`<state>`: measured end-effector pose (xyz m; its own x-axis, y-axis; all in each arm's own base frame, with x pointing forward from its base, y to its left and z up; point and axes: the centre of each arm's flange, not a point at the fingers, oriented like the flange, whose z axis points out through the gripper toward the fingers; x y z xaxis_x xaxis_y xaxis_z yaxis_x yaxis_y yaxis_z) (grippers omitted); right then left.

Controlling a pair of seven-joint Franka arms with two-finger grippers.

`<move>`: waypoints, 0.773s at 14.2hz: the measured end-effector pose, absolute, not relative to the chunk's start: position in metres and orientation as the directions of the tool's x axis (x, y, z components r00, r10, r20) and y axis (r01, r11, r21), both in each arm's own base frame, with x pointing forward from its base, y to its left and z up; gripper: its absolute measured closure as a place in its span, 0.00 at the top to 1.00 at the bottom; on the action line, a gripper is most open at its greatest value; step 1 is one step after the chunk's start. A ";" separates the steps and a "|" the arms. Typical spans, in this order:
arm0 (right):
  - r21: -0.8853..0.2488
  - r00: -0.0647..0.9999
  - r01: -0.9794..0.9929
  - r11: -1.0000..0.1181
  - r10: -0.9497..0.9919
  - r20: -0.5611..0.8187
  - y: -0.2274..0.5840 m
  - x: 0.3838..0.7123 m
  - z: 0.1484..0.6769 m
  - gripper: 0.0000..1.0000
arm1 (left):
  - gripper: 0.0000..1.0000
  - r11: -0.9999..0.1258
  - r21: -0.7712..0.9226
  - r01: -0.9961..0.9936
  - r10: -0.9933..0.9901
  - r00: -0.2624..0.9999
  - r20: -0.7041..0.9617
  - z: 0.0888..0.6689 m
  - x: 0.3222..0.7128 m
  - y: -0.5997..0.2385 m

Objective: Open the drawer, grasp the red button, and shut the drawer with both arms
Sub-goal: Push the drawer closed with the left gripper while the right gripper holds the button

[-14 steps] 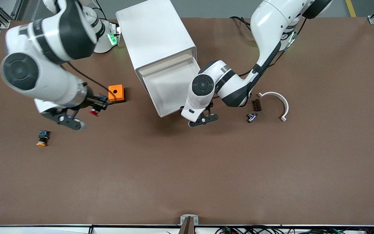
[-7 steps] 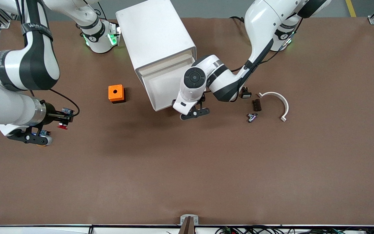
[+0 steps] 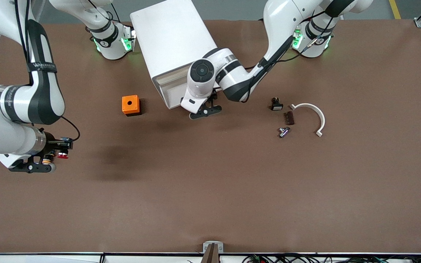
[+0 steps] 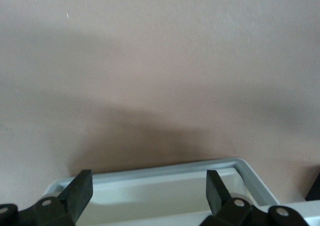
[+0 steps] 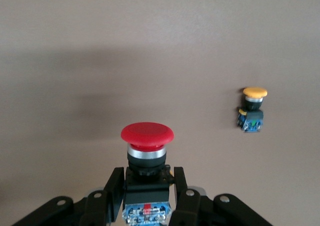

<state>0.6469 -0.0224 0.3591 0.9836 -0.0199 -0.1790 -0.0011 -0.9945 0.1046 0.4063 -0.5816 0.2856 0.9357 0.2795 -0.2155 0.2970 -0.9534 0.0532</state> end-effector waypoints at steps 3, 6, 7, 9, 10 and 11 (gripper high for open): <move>0.106 0.985 0.031 -0.994 0.013 -0.169 -0.034 0.642 0.322 0.44 | 1.00 -0.946 0.042 0.321 0.305 0.927 -0.219 0.286 0.379 -0.600; 0.106 0.987 0.033 -0.994 0.016 -0.159 -0.045 0.633 0.299 0.44 | 1.00 -0.945 0.051 0.322 0.305 0.927 -0.217 0.288 0.349 -0.621; 0.109 0.988 0.032 -0.994 0.016 -0.153 -0.048 0.630 0.292 0.44 | 1.00 -0.945 0.053 0.323 0.305 0.927 -0.216 0.288 0.344 -0.624; 0.120 0.991 0.031 -0.992 0.015 -0.134 -0.057 0.624 0.279 0.44 | 1.00 -0.944 0.053 0.326 0.308 0.927 -0.215 0.288 0.346 -0.623; 0.121 0.992 0.029 -0.992 0.014 -0.127 -0.062 0.620 0.272 0.44 | 1.00 -0.944 0.054 0.327 0.309 0.927 -0.215 0.288 0.346 -0.623; 0.121 0.993 0.027 -0.992 0.013 -0.121 -0.066 0.616 0.265 0.44 | 1.00 -0.943 0.056 0.328 0.309 0.927 -0.214 0.288 0.347 -0.623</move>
<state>0.6162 -0.0659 0.2654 0.9925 0.0127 -0.1214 0.0275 -0.9923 0.1206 0.3465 -0.6230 0.2880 0.9265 0.3093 -0.2144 0.3278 -0.9431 0.0561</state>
